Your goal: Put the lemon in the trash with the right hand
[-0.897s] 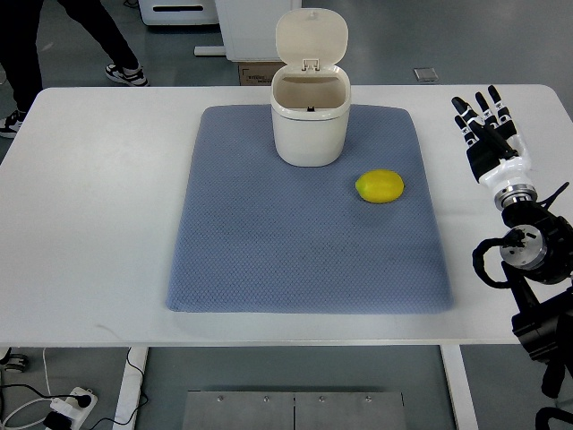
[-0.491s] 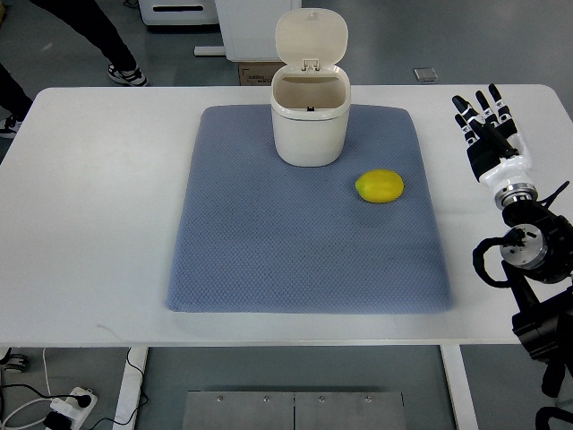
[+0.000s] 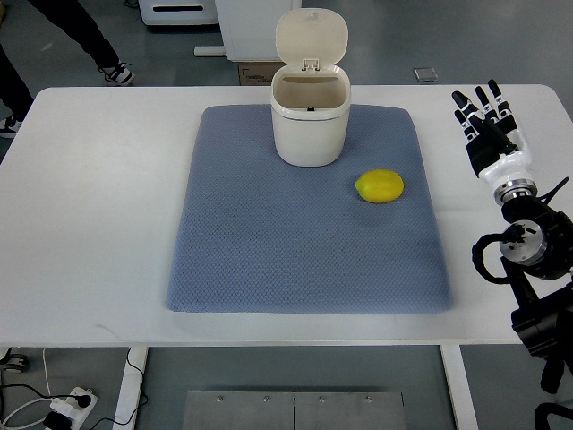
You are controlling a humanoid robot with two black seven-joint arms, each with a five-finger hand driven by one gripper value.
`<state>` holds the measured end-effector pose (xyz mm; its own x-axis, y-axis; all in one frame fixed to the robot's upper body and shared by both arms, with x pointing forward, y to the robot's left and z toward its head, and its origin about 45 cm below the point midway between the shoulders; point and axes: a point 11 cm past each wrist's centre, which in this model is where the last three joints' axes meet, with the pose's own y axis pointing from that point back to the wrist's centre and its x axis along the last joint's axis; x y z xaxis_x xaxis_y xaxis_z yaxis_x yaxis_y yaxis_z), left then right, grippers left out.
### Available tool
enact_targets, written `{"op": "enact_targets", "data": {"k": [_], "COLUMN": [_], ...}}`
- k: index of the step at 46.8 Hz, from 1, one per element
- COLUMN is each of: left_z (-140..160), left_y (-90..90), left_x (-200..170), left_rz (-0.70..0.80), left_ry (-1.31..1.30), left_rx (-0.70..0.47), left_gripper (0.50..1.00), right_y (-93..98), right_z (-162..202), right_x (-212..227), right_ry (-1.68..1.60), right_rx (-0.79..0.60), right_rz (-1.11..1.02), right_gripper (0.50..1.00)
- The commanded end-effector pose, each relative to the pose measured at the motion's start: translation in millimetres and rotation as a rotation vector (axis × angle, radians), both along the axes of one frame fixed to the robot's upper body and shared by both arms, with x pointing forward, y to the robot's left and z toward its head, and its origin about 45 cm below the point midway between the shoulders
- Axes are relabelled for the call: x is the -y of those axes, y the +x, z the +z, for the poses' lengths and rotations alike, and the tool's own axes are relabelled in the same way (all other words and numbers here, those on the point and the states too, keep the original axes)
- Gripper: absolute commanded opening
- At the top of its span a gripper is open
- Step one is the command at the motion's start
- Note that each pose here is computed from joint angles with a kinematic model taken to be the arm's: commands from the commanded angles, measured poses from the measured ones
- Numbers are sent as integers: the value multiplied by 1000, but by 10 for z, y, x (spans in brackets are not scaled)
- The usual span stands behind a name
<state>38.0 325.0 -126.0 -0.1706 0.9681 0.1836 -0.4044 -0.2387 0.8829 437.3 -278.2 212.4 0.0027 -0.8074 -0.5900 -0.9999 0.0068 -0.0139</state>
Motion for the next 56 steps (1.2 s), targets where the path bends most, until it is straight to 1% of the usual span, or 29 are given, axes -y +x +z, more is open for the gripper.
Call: {"op": "enact_targets", "data": {"k": [1, 30, 48, 53, 56], "left_z": [0, 0, 0, 0, 0], "left_y": [0, 0, 0, 0, 0], "left_x": [0, 0, 0, 0, 0], "left_rz": [0, 0, 0, 0, 0], "left_ry": [0, 0, 0, 0, 0], "left_rx": [0, 0, 0, 0, 0], "left_gripper": [1000, 1000, 1000, 1000, 1000], "right_y": [4, 17, 20, 15, 12], "right_z": [6, 51, 40, 63, 67], "right_x": [9, 70, -14, 138, 146], "right_ry": [18, 23, 2, -44, -57], "right_rx": [0, 24, 15, 14, 17], "right_rz": [-3, -26, 9, 4, 15], "right_gripper": [1000, 1000, 1000, 1000, 1000]}}
